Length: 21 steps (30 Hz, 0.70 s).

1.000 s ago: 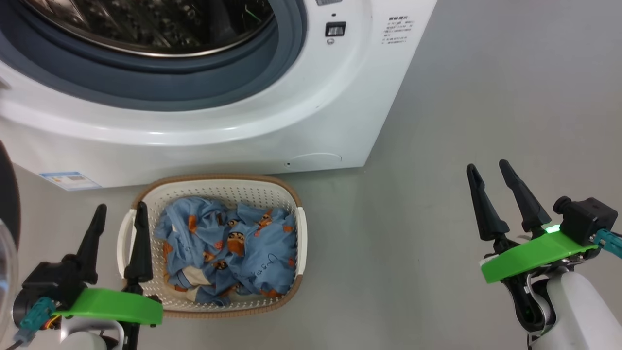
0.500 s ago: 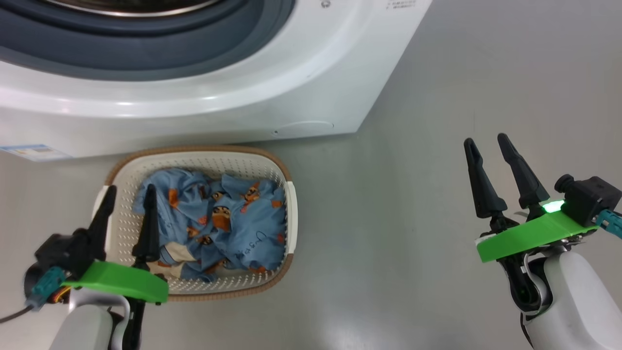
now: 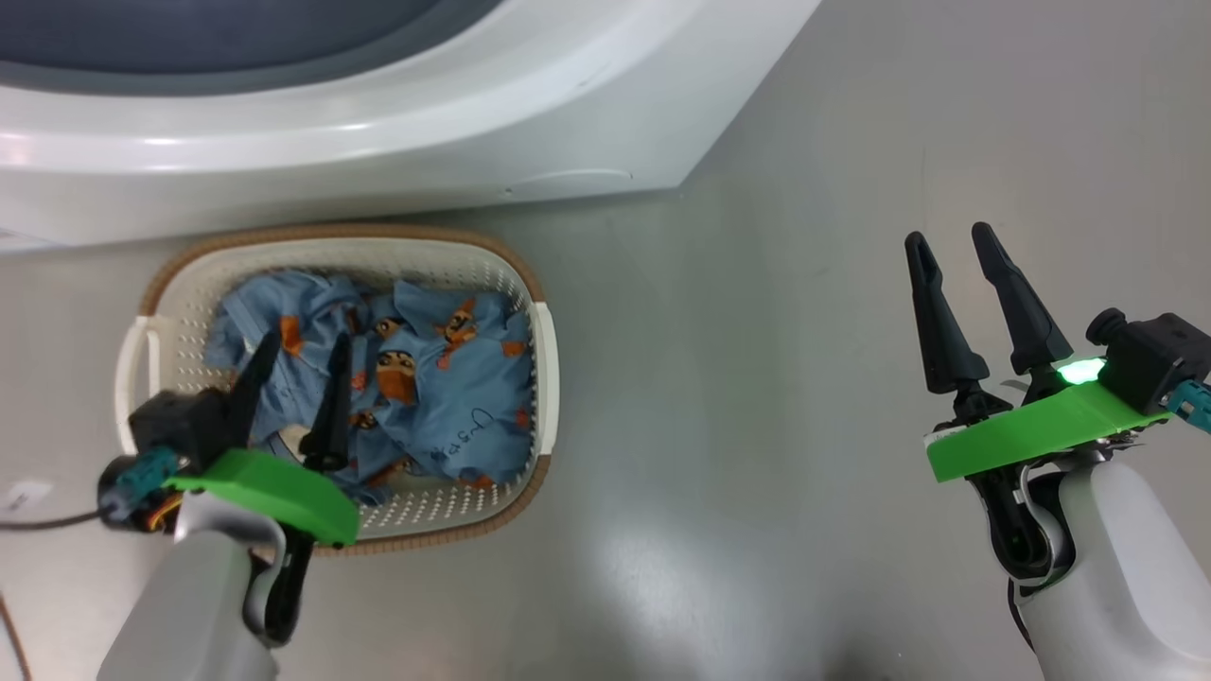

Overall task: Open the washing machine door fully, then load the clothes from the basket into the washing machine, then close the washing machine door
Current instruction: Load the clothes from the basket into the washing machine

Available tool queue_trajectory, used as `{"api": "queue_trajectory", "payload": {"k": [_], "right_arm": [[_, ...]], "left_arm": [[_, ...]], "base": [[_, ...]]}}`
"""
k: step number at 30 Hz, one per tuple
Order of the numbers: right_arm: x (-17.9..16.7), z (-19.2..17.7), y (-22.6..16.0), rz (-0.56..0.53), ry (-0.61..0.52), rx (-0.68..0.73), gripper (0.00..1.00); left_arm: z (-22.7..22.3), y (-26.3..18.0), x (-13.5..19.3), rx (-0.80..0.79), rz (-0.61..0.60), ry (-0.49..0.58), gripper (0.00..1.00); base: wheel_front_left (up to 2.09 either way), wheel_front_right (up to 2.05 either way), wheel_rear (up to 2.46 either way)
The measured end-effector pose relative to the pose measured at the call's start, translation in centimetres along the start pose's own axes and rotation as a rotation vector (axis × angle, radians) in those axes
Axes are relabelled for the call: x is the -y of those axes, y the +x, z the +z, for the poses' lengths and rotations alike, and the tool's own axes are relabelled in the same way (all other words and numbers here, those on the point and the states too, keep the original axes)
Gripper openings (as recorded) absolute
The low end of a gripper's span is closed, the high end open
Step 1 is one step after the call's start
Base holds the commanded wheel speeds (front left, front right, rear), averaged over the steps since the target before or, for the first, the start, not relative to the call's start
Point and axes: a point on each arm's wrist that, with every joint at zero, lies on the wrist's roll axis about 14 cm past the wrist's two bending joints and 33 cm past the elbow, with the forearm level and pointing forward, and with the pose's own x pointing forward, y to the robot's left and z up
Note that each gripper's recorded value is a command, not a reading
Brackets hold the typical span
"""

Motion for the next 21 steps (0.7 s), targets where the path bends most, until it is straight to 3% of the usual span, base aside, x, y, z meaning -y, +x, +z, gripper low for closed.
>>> {"api": "queue_trajectory", "payload": {"k": [21], "right_arm": [[1.7,-4.6,2.1,-0.05,0.015,-0.075,1.0]], "left_arm": [[-11.7,4.3,3.9,-0.384,-0.157,-0.066,1.0]], "base": [[0.0,0.0,0.0]]}}
